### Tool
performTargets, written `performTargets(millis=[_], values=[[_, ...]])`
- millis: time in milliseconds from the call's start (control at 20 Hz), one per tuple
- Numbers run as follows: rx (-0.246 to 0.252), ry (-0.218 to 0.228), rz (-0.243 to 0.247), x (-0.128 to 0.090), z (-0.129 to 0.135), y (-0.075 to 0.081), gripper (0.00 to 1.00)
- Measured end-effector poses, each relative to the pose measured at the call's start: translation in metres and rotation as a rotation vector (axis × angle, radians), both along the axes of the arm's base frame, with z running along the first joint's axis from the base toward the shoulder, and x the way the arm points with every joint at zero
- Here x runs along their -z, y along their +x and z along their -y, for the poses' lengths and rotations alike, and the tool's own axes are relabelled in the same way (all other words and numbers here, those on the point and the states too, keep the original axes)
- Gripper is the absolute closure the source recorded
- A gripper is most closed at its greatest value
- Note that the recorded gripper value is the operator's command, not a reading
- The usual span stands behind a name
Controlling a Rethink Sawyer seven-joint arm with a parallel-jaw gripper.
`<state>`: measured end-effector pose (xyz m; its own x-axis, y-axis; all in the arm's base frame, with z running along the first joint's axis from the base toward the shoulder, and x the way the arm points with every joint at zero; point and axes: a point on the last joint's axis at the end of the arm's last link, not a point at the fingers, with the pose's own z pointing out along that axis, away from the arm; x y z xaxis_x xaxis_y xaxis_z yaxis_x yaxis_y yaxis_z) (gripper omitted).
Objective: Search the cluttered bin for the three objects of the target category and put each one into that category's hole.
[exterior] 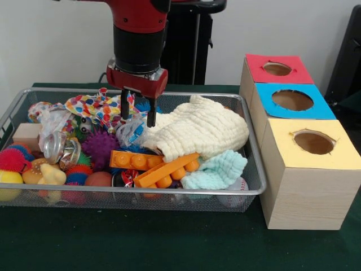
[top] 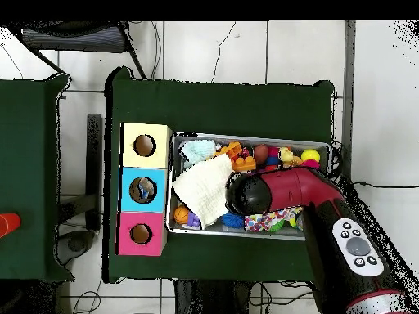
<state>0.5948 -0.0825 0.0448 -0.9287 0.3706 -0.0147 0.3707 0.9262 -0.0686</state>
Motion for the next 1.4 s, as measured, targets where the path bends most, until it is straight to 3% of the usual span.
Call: performTargets(millis=[450, 600, 850, 950, 1400], values=[[-0.019, 0.027, -0.054, 0.033, -0.009, -0.018, 0.0], [-0.033, 0.018, -0.05, 0.034, -0.011, -0.016, 0.0], [-0.069, -0.023, -0.037, 0.035, -0.011, -0.01, 0.0], [-0.099, -0.06, -0.031, 0.036, -0.011, -0.008, 0.0], [-0.152, -0.147, -0.052, 0.039, -0.006, -0.018, 0.0]])
